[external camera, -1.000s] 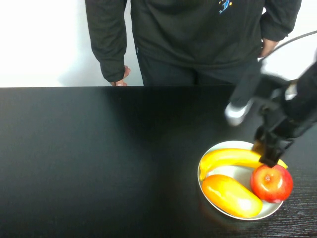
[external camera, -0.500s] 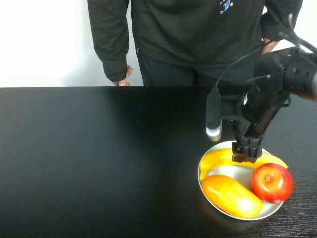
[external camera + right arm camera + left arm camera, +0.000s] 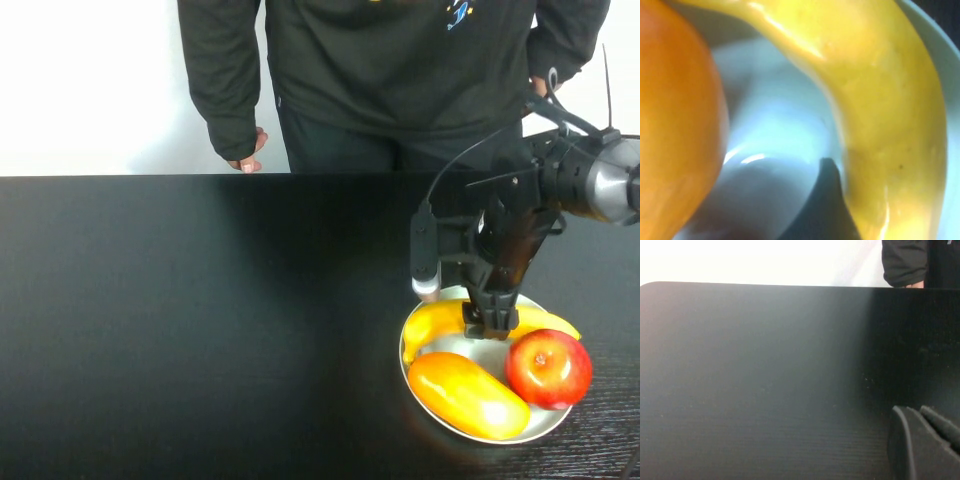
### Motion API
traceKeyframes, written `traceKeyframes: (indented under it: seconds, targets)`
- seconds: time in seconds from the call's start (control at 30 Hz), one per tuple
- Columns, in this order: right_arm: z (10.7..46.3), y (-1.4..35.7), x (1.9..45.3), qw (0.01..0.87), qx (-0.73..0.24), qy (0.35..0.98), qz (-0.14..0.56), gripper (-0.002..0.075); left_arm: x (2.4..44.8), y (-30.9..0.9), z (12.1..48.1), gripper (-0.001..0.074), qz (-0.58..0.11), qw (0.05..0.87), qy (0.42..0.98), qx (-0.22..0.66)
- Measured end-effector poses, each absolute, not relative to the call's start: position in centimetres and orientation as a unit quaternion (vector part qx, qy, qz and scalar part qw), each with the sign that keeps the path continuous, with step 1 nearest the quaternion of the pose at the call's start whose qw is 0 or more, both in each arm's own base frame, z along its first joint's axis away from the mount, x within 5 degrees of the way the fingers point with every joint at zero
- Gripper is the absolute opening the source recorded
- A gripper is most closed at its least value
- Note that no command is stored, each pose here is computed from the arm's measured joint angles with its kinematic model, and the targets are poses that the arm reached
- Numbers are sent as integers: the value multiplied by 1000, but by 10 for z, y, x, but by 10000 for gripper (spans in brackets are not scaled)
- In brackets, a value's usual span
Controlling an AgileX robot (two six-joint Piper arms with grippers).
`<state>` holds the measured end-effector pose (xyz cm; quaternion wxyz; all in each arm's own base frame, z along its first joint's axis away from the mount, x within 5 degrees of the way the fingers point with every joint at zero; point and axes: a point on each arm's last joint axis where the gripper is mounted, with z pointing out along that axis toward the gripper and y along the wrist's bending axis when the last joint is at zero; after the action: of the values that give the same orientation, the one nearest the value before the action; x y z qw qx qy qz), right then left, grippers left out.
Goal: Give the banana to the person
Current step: Pick up the banana
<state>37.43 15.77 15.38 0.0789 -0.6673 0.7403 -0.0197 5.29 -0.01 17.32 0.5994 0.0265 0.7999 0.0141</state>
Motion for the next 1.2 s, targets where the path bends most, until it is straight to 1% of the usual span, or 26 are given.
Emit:
traceKeyframes:
  seconds: [0.5,0.6,0.77,0.8,1.03,1.2]
  targets:
    - [146,161,382,92,-671,736,-25,489,53,0,173,-4,14,599,800,26]
    - [145,161,383,95,-669,736,-26,449,53,0,173,-4,14,599,800,26]
    - [145,160,383,94,-661,744,-26,295,53,0,173,-4,14,599,800,26]
    - [144,160,382,92,-658,747,-23,280,53,0,173,-4,14,599,800,26]
    - [154,157,373,63,-655,753,-13,280,53,0,173,-4,14,599,800,26]
    - [184,153,367,80,-626,775,-23,280,53,0,173,-4,14,599,800,26]
